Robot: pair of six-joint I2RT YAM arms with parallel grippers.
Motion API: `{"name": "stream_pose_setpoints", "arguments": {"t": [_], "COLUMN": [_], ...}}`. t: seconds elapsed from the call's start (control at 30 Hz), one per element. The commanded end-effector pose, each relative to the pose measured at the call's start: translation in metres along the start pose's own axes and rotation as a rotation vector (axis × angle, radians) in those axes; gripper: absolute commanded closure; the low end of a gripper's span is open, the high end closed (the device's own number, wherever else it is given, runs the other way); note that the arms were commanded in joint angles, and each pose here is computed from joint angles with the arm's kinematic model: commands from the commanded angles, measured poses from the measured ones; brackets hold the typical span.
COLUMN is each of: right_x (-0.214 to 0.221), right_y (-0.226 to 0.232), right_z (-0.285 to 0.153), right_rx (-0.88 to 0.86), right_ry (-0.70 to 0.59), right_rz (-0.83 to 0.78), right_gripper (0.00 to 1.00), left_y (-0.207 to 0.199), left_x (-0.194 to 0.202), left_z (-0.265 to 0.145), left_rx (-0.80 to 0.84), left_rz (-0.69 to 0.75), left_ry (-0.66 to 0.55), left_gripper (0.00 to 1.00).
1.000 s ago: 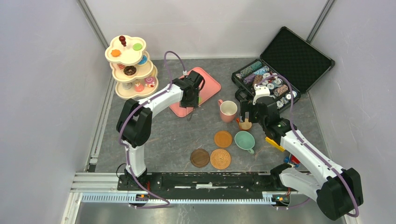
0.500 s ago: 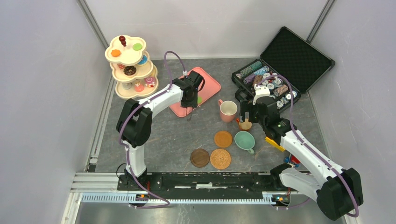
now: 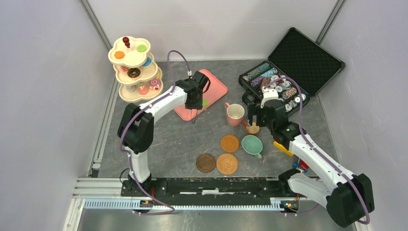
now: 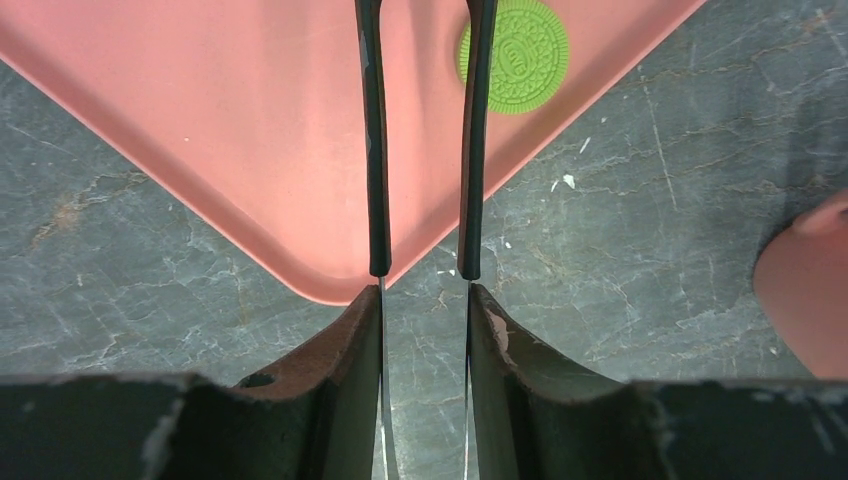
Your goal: Serve the afternoon tea
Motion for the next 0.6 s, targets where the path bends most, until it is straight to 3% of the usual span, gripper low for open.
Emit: {"name": "stream_pose_setpoints", "arguments": {"t": [0.0,0.27,0.57], "right_x": [-0.008,-0.008,-0.009], "right_y": [0.004,0.005,0.006], "right_z": [-0.004,-0.003,-0.002], "right_rx": [-0.015,-0.021,-0.025], "right_ry": [-0.038,-0.035,-0.038], "right_rz": [0.016,0.021,0.021], "right_gripper": [0.02,0.02,0.02], "left_y": [0.011,0.035,0.094], "left_x": [-0.034,-0.05,-0.071], "left_z": [-0.047,-0.093,-0.164], "left_rx": [0.0,-0.053,-0.12], "left_rz": [0.012,0.018,-0.043], "left_ry": [-0.145,-0.225,-0.347], "left_gripper": [0.84,0.84,0.83]}}
Point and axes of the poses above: each gripper's point midway between its finger pads, its own z axis out along the fingers, its own y axis along the line the jaws close on, x = y × z, the point moved 4 cm from there along -z, back along the fingers, and after that the axes turned 12 degrees about z, right-handed, at the moved point
